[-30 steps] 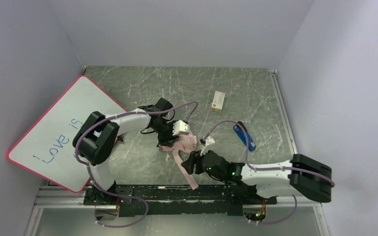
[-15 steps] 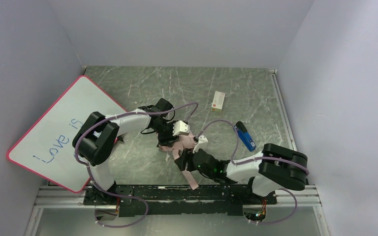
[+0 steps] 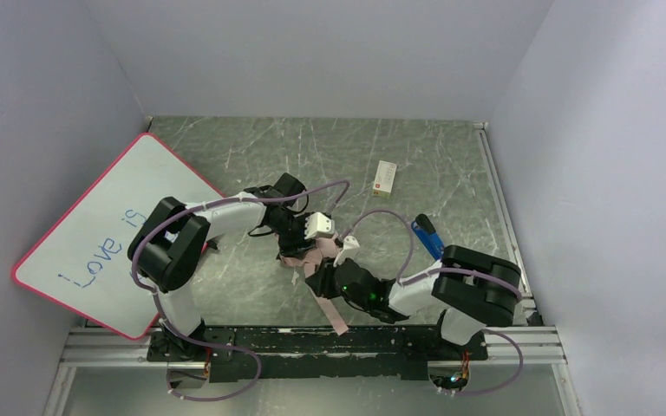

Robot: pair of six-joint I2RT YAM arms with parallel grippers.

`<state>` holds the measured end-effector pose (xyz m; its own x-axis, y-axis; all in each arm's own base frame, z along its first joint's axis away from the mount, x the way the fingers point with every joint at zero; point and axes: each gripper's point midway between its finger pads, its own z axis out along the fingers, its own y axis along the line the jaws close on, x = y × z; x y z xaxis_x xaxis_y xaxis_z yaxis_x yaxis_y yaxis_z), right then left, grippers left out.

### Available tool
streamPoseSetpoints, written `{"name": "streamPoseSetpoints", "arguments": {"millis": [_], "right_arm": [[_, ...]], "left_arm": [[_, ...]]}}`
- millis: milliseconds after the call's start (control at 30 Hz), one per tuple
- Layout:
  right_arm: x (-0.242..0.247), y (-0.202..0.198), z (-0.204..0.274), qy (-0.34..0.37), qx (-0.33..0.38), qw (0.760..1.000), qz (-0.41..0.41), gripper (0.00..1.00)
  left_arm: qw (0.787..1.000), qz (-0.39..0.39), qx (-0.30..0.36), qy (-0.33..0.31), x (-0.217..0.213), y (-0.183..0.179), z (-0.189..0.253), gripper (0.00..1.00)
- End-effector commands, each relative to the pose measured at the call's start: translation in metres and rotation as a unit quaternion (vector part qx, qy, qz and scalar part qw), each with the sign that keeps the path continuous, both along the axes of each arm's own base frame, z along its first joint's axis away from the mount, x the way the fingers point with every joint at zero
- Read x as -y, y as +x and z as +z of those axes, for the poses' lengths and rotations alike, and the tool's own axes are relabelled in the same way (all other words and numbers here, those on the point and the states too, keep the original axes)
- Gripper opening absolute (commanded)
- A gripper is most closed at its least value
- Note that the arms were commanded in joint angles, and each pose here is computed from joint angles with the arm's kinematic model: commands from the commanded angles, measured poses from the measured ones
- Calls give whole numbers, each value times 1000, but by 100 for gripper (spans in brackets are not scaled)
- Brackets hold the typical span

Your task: Put away the umbrella

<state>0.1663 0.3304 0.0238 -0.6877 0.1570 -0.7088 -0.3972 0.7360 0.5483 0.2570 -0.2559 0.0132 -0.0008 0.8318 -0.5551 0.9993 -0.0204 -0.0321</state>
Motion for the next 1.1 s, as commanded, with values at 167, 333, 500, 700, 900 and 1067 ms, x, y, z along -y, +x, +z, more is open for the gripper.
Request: {"name": "streamPoseSetpoints", "arguments": {"millis": [167, 333, 500, 700, 900, 1067], "right_arm": [[4, 1, -3, 9, -10, 1000, -14, 7], [18, 3, -2, 1, -10, 999, -36, 0], [36, 4, -4, -12, -15, 998, -66, 0], [61, 3, -10, -38, -20, 995, -93, 0], [66, -10, -12, -38, -27, 997, -66, 0], [58, -23, -9, -20, -37, 999, -24, 0]], "left_arm": [[997, 50, 15, 56, -21, 7, -18, 5], [995, 73, 23, 58, -20, 15, -18, 5], [994, 91, 31, 47, -20, 25, -13, 5], [991, 129, 45, 15, -21, 41, 1, 5], [984, 170, 58, 7, -24, 55, 5, 5], [979, 197, 62, 4, -23, 60, 4, 5]]}}
